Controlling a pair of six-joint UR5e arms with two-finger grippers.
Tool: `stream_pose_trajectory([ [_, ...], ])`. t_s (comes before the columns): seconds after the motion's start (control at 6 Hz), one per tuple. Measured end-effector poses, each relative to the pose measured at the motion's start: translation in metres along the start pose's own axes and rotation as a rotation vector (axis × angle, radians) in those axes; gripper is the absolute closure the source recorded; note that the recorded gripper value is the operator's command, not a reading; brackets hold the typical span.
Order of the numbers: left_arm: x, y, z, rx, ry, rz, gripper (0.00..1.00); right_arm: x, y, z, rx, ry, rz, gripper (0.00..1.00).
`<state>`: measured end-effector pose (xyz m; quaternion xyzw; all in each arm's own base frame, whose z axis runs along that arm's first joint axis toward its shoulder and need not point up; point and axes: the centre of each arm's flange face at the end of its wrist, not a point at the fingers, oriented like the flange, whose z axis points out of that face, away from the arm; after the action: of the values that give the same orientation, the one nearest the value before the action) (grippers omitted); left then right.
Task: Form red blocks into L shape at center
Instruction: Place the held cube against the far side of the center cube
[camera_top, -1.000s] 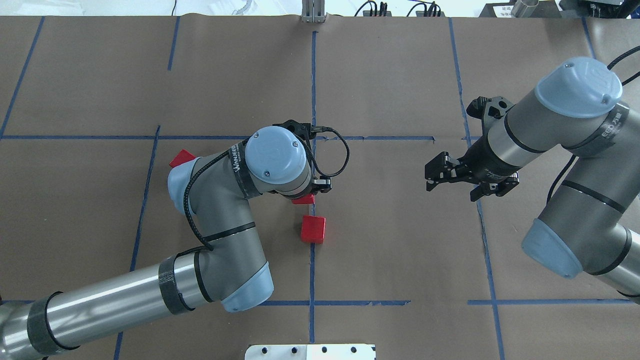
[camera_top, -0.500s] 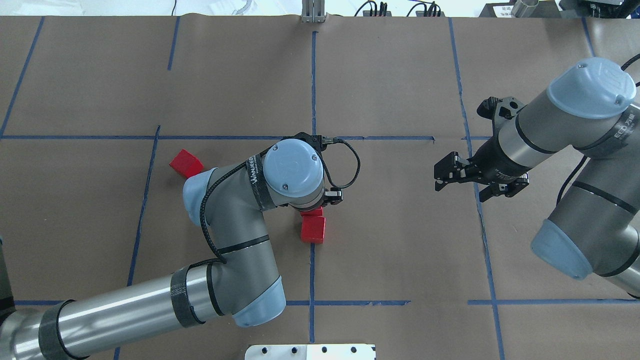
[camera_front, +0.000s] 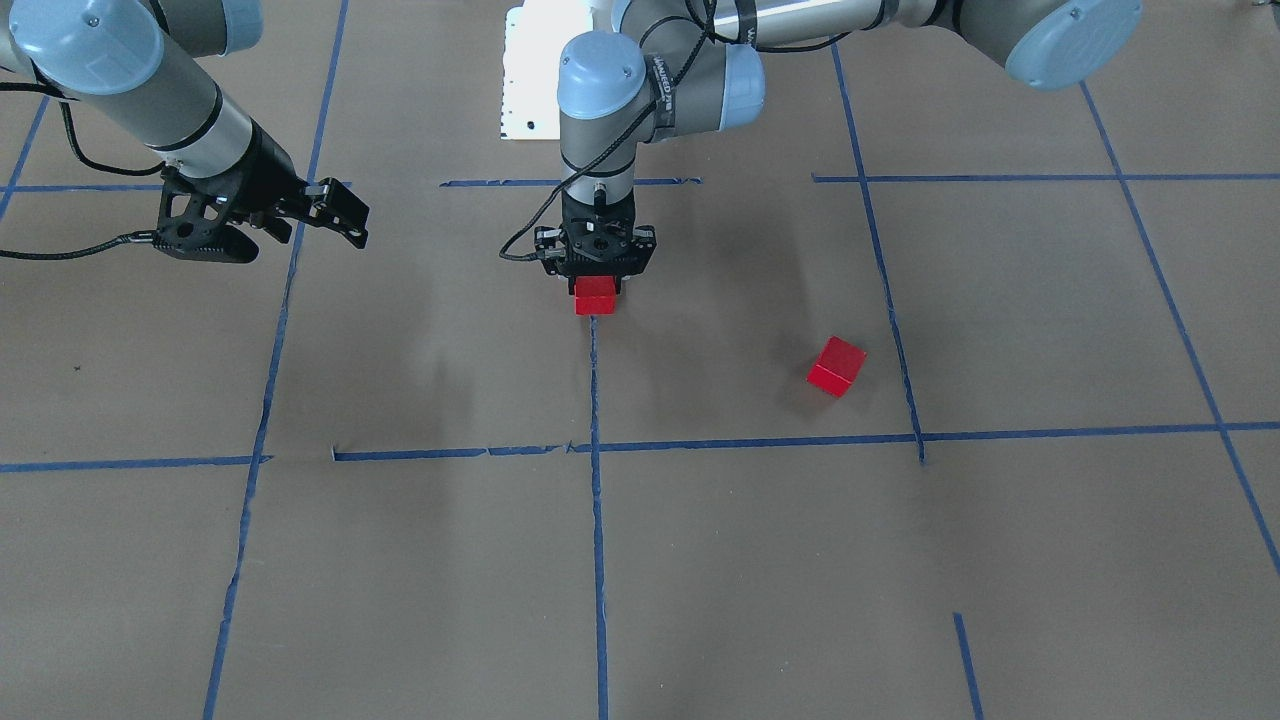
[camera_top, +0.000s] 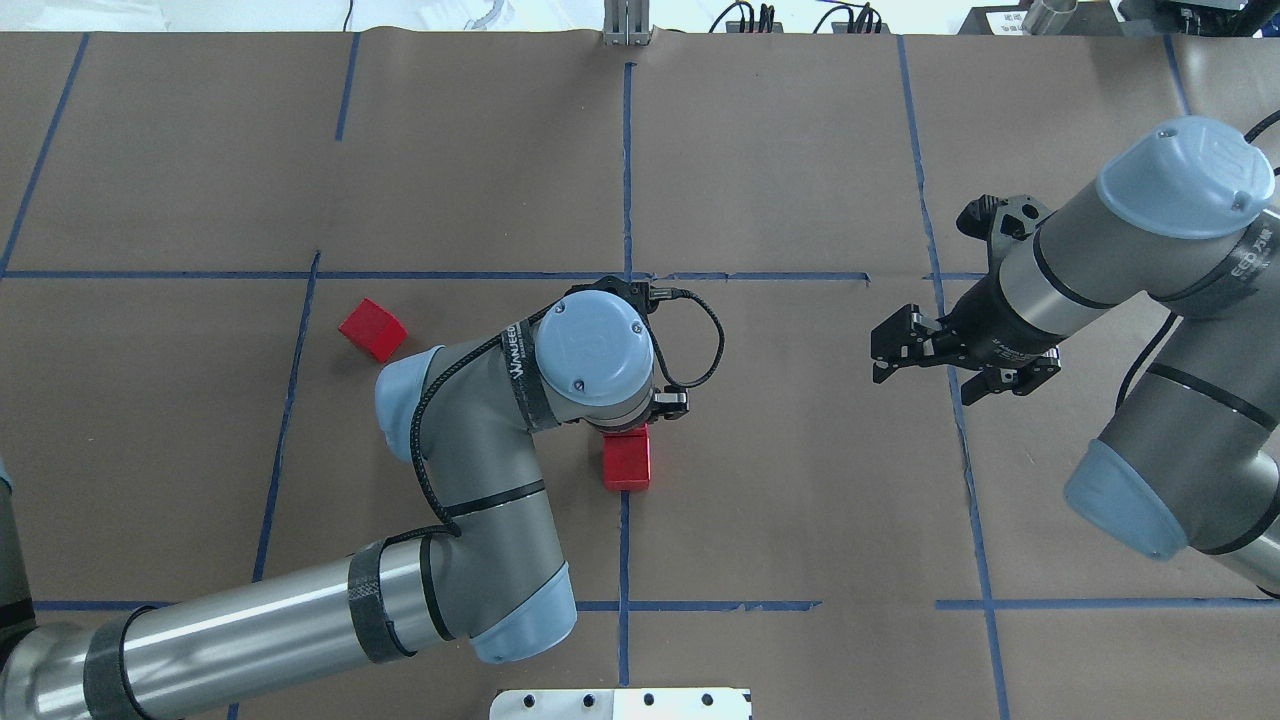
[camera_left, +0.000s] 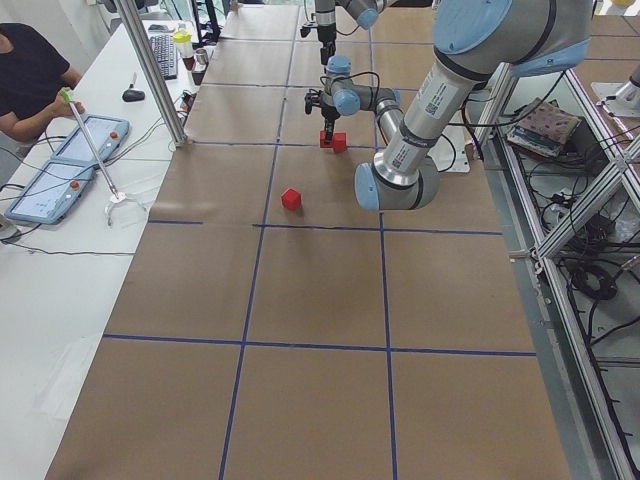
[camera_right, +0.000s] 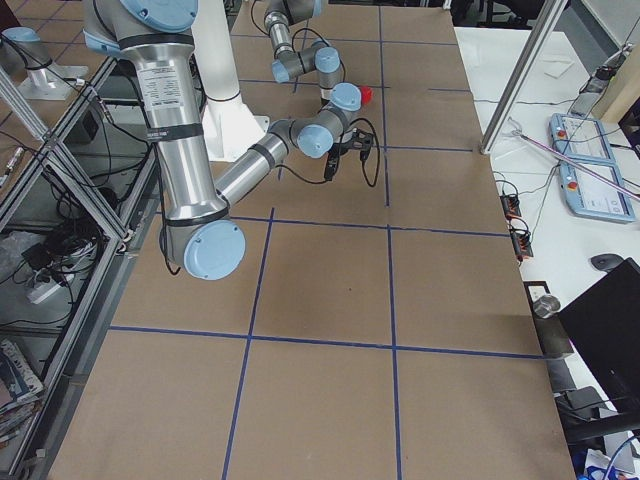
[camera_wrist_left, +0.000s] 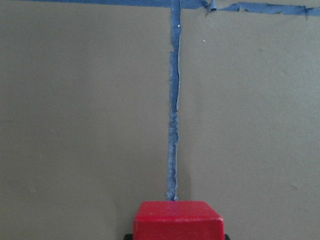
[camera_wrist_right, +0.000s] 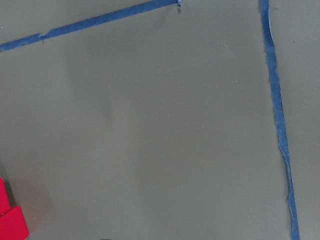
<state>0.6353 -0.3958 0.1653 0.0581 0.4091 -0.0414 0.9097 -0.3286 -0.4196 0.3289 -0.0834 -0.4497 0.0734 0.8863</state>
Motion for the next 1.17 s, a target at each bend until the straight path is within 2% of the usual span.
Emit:
stream_pose_trajectory([
  [1.17,-0.0016,-0.0001,0.0060,-0.005,-0.012,-0.001,0.92,-0.0012,0.0005,0.0001,-0.001,-0.001,0.000,0.00],
])
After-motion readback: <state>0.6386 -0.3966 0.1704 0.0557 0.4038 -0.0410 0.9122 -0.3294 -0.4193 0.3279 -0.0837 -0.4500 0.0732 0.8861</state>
